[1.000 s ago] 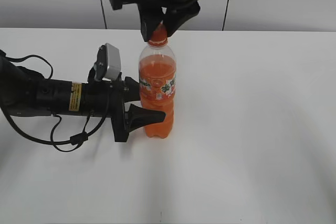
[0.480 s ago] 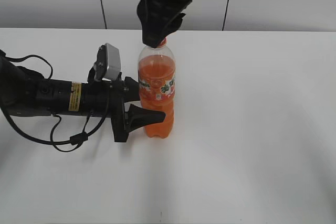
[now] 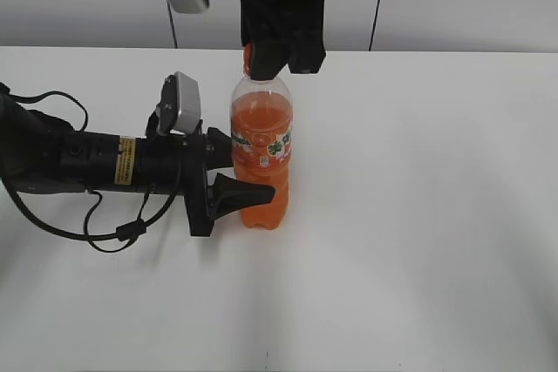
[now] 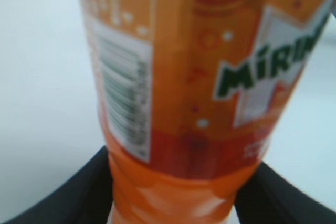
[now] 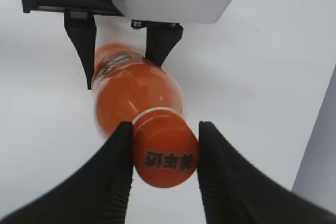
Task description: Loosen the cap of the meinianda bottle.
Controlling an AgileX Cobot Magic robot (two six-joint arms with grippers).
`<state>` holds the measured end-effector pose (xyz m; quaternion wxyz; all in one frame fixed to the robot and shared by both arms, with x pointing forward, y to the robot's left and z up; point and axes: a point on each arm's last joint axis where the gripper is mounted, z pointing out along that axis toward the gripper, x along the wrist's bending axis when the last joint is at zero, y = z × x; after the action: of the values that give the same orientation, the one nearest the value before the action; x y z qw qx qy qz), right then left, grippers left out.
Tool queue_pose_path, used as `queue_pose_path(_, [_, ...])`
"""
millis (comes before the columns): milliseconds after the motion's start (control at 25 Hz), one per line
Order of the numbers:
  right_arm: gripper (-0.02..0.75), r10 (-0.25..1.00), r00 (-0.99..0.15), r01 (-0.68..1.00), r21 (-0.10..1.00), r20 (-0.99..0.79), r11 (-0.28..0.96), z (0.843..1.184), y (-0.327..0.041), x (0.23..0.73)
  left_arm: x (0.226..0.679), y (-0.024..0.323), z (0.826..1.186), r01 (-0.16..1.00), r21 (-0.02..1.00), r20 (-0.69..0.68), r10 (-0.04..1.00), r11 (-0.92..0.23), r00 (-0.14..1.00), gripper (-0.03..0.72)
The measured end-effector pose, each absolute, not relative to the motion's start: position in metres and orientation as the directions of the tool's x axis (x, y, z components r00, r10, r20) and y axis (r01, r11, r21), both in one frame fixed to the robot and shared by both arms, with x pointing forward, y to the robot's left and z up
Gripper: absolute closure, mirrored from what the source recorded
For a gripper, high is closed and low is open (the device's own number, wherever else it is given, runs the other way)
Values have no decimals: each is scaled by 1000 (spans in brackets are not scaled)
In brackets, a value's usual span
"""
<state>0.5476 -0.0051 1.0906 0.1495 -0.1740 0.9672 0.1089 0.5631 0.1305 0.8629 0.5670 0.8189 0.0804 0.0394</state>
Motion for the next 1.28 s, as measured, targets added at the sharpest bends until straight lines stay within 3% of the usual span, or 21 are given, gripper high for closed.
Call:
queue_pose_path(280, [454,-342,-878,-406,143,-334,903,1091,-5,548,563,131,863,87,935,-27,177,-345,984,280])
queue_pose_path(520, [309,-356,-871,-416,122,-339,901,1084,-4,552,563,131,863,90,934,-28,179,-345,983,280])
queue_pose_path(840, [277,-339,-870,-407,133,-358,904,1094,-7,548,563,131,863,90,935,-29,178,-344,984,280])
queue_pose_path(1080, [277,-93,-922,-211,286,-375,935,1135,-20,531,563,131,863,89,935,-28,178,-344,984,280])
queue_pose_path(1200, [277,190,-941,61,410,-281,910,1147,-23,525,563,131,863,89,935,-28,178,-344,984,280])
queue_pose_path(1280, [277,425,-890,304,477,-166,825,1150,-25,524,563,131,863,89,935,-28,178,-344,984,280])
